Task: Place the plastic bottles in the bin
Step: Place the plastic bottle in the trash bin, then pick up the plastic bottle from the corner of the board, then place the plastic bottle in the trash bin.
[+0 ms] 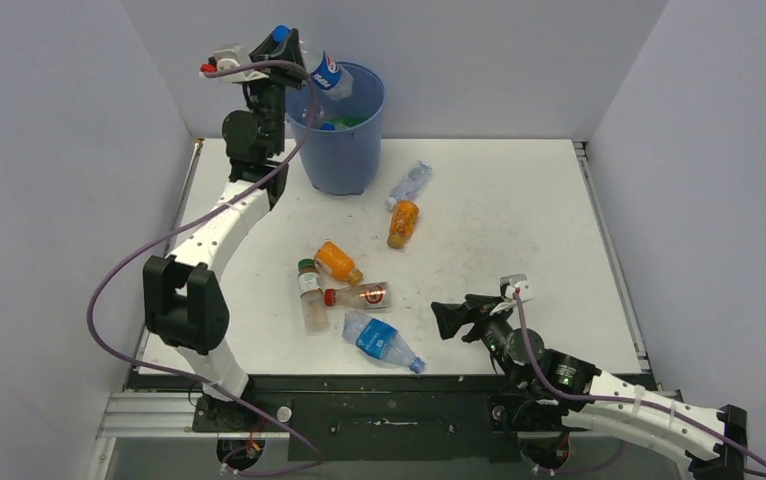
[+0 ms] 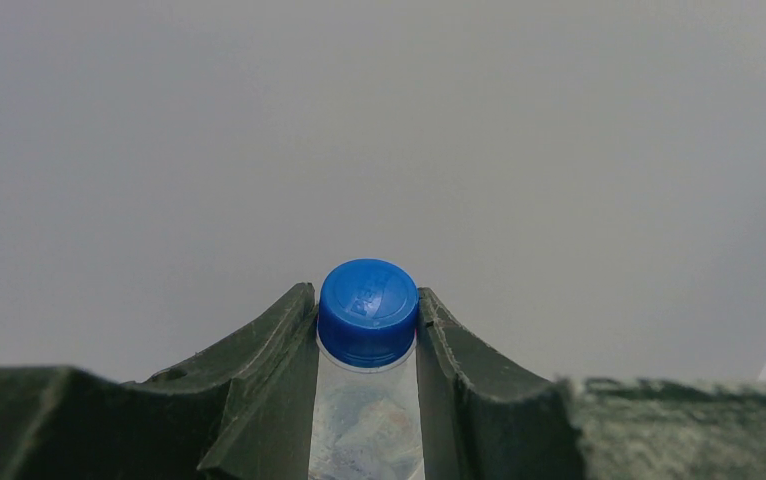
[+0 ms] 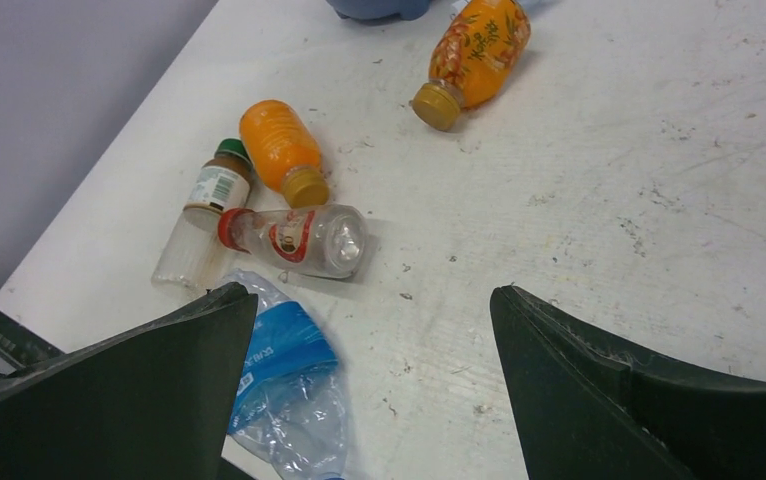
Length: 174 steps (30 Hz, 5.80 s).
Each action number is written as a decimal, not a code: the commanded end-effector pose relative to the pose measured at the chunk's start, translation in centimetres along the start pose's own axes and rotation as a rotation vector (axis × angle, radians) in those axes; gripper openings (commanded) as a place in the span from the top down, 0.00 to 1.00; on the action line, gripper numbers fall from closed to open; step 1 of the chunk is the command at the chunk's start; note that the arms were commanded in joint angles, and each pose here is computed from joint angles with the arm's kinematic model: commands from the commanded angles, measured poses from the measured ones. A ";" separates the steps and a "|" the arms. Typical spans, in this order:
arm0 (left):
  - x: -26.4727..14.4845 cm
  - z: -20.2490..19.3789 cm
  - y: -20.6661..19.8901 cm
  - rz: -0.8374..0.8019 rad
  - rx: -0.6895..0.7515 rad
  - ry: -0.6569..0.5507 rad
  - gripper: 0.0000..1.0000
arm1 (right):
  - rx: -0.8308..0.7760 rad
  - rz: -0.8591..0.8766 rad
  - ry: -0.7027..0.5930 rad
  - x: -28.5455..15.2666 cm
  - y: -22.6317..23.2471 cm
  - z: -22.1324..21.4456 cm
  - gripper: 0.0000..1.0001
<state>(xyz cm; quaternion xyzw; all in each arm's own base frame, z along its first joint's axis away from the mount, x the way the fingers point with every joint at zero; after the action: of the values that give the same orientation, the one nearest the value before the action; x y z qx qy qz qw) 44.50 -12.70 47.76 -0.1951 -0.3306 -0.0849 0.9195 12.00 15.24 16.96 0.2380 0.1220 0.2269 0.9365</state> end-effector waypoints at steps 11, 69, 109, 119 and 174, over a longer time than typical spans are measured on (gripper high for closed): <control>1.2 -15.4 0.4 -0.051 0.026 0.394 1.00 | -0.094 -0.090 -0.022 0.9 0.3 1.4 0.10; -23.8 -0.5 -4.0 -0.332 0.239 1.069 0.04 | -0.015 -0.059 0.338 5.8 1.5 -1.2 0.10; -32.1 -0.5 -7.4 -0.536 0.190 0.995 0.04 | -0.511 -0.013 0.675 2.3 3.8 -12.8 0.37; -31.5 0.6 -6.8 -0.484 0.183 0.884 0.04 | -0.421 0.022 0.613 1.3 4.9 -9.7 0.66; -34.7 3.5 -11.1 -1.242 0.776 0.706 0.56 | -0.546 0.218 0.624 -1.7 13.9 6.6 0.95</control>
<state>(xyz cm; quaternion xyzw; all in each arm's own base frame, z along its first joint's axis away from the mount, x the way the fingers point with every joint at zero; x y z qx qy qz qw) 12.02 -20.08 29.29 0.4125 -0.0111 -0.5502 0.7260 7.56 22.29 27.89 -0.1172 0.3344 0.3910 0.8494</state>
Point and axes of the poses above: each gripper's point midway between its finger pads, its own x axis out along the fingers, its own y axis along the line the jaws close on, z = x × y, the point moved 7 cm from there along -x, back along the fingers, and after that the axes turned 5 degrees about x, right-handed, at the moved point
